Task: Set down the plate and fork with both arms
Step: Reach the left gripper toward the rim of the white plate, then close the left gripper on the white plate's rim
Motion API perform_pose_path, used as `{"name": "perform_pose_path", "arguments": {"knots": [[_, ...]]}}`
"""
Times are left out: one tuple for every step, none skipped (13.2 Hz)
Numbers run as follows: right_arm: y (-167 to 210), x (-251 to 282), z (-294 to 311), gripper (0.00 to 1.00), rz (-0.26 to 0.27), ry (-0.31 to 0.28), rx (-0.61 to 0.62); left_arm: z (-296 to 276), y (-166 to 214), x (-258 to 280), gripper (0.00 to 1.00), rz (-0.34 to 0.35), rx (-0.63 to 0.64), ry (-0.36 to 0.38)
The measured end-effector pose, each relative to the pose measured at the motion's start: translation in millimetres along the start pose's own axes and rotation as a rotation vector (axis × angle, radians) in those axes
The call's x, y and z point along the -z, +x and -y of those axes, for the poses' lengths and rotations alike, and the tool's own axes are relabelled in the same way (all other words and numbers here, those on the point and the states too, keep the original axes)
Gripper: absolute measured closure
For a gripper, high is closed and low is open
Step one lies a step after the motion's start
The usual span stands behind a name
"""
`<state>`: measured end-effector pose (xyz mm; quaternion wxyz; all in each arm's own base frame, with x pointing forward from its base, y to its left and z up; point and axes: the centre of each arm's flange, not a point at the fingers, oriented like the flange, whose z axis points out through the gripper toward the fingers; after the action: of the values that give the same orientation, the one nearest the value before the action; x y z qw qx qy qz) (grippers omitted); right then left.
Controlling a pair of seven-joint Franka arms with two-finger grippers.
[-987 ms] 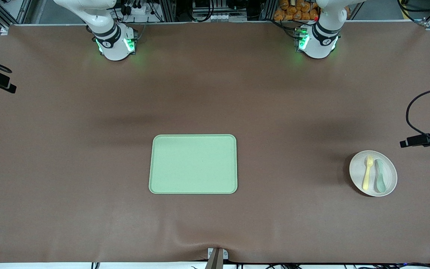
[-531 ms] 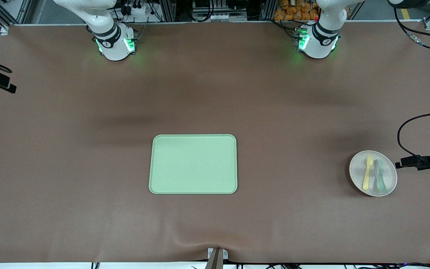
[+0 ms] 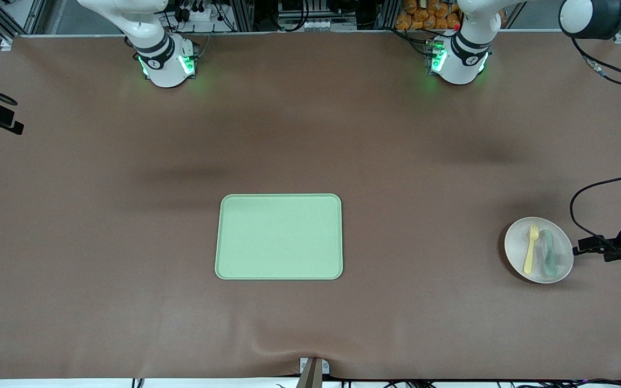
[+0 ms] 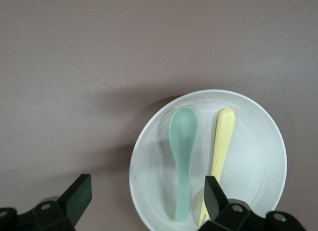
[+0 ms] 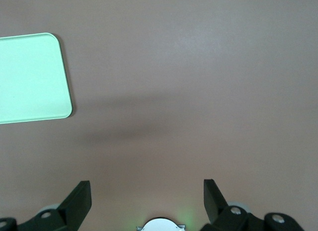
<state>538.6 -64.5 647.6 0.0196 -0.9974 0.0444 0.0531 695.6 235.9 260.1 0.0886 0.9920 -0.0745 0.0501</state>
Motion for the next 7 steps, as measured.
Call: {"name": "perform_pose_path", "arguments": {"knots": [[0.0,0.0,0.0,0.0,0.0,0.0,0.0,1.4,-1.5,-8.3,0.03,0.0,0.01,-0.015],[0.0,0.0,0.0,0.0,0.0,0.0,0.0,5.2,-4.4,-15.4,0.04,0.004,0.019,-0.022],[0.0,0.0,0.0,0.0,0.0,0.0,0.0,10.1,-8.1,-21.7,0.11,0.01,0.023,-0.027],[0.0,0.0,0.0,0.0,0.0,0.0,0.0,16.2,-12.3,-26.4,0.11,0.014,0.025,-0.03],[0.0,0.0,0.0,0.0,0.0,0.0,0.0,21.6,-16.0,-29.6,0.17,0.018,0.03,-0.033],[0.0,0.0,0.0,0.0,0.0,0.0,0.0,25.2,-18.5,-32.0,0.17,0.018,0.037,-0.037],[0.0,0.0,0.0,0.0,0.0,0.0,0.0,26.7,-19.6,-33.8,0.23,0.014,0.041,-0.047]]}}
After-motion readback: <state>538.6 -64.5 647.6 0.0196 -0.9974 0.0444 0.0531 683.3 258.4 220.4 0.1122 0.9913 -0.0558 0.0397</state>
